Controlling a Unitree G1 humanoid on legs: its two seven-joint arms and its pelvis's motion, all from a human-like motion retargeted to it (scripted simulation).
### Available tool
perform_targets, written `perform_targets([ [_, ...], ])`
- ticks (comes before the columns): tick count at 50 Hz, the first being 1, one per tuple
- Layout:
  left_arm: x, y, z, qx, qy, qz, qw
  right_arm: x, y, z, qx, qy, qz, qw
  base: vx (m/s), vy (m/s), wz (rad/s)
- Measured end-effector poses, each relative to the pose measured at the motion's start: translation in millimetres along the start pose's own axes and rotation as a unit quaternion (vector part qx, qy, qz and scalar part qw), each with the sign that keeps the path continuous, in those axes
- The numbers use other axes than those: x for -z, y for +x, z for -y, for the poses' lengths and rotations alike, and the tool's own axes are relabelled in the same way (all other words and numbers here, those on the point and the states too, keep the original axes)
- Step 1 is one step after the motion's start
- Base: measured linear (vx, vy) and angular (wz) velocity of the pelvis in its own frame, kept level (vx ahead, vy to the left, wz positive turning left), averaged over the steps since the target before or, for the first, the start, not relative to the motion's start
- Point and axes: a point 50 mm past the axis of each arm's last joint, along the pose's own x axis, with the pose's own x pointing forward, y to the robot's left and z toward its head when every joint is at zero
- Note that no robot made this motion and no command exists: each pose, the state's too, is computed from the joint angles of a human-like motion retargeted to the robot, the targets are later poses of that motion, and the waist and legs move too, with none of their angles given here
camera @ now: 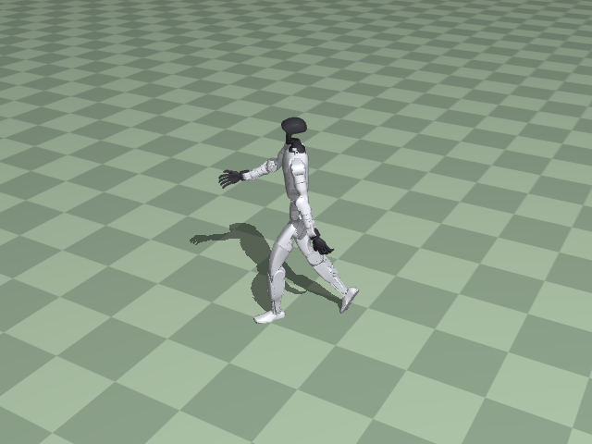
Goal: Kungfu
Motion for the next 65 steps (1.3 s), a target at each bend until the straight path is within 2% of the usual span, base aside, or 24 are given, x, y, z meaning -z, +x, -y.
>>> perform_targets([
  [2, -59, -24, -37, -0.095, 0.020, 0.081, 0.992, 82, -39, 14, 0.020, -0.042, -0.233, 0.971, 1.07, 0.08, 0.70],
  [6, -184, -113, -92, -0.235, 0.132, 0.309, 0.912, 192, -177, 23, 0.055, -0.086, -0.598, 0.795, 1.06, 0.15, 1.38],
  [9, -263, -221, -94, -0.303, 0.221, 0.493, 0.785, 229, -292, 20, 0.025, -0.083, -0.742, 0.665, 0.95, 0.12, 1.69],
  [12, -297, -353, -83, -0.393, 0.268, 0.648, 0.595, 237, -392, 13, 0.011, -0.055, -0.815, 0.577, 0.75, -0.12, 1.45],
  [14, -286, -438, -79, -0.467, 0.278, 0.712, 0.445, 233, -450, 3, 0.011, -0.032, -0.844, 0.535, 0.63, -0.43, 0.79],
  [17, -233, -541, -67, -0.564, 0.275, 0.749, 0.213, 214, -528, -17, 0.019, 0.014, -0.886, 0.463, 0.60, -0.50, 0.70],
  [20, -163, -610, -48, -0.610, 0.252, 0.751, -0.002, 183, -592, -38, 0.041, 0.074, -0.918, 0.387, 0.63, -0.57, 0.53],
  [22, -122, -634, -37, -0.614, 0.241, 0.744, -0.107, 160, -626, -49, 0.072, 0.117, -0.932, 0.336, 0.72, -0.67, 0.15],
  [25, -75, -650, -32, -0.632, 0.243, 0.708, -0.199, 128, -662, -60, 0.148, 0.171, -0.938, 0.264, 0.76, -0.70, -0.02],
  [28, -47, -659, -36, -0.678, 0.239, 0.656, -0.230, 121, -669, -68, 0.278, 0.234, -0.899, 0.245, 0.88, -0.93, 0.78],
  [32, -44, -665, -26, -0.716, 0.208, 0.604, -0.282, 168, -622, -81, 0.469, 0.359, -0.746, 0.309, 0.61, -0.69, 0.78],
  [34, -43, -665, -27, -0.724, 0.182, 0.592, -0.304, 199, -578, -61, 0.541, 0.396, -0.633, 0.386, 0.39, -0.28, 1.38],
  [37, -49, -661, -30, -0.713, 0.143, 0.609, -0.318, 228, -499, -14, 0.575, 0.450, -0.446, 0.518, 0.37, -0.18, 1.75],
  [41, -57, -657, -39, -0.715, 0.114, 0.619, -0.304, 219, -391, 66, 0.500, 0.456, -0.242, 0.695, 0.26, -0.09, 1.69],
  [46, -86, -644, -43, -0.700, 0.080, 0.661, -0.258, 132, -320, 162, 0.303, 0.328, -0.122, 0.887, -0.07, -0.06, 2.07],
  [49, -110, -628, -42, -0.675, 0.070, 0.700, -0.223, 65, -297, 208, 0.239, 0.229, -0.084, 0.940, -0.12, -0.12, 1.86],
  [52, -139, -603, -44, -0.645, 0.049, 0.742, -0.174, -1, -259, 231, 0.189, 0.150, -0.028, 0.970, -0.52, 0.16, 2.00],
  [55, -174, -563, -45, -0.603, 0.026, 0.792, -0.096, -54, -217, 228, 0.102, 0.090, 0.023, 0.990, -0.51, 0.11, 2.07],
  [58, -221, -501, -37, -0.549, 0.008, 0.836, 0.023, -94, -163, 199, -0.018, 0.027, 0.055, 0.998, -0.52, -0.14, 2.09],
  [60, -254, -443, -34, -0.542, 0.002, 0.830, 0.136, -103, -113, 159, -0.107, -0.002, 0.071, 0.992, -0.42, -0.02, 1.53],
  [62, -282, -371, -31, -0.549, 0.009, 0.784, 0.289, -86, -62, 101, -0.199, 0.015, 0.064, 0.978, -0.18, -0.10, 0.61],
  [65, -290, -264, -12, -0.503, 0.071, 0.692, 0.513, -25, -23, 10, -0.333, 0.105, -0.052, 0.936, -0.10, -0.30, 0.29],
])
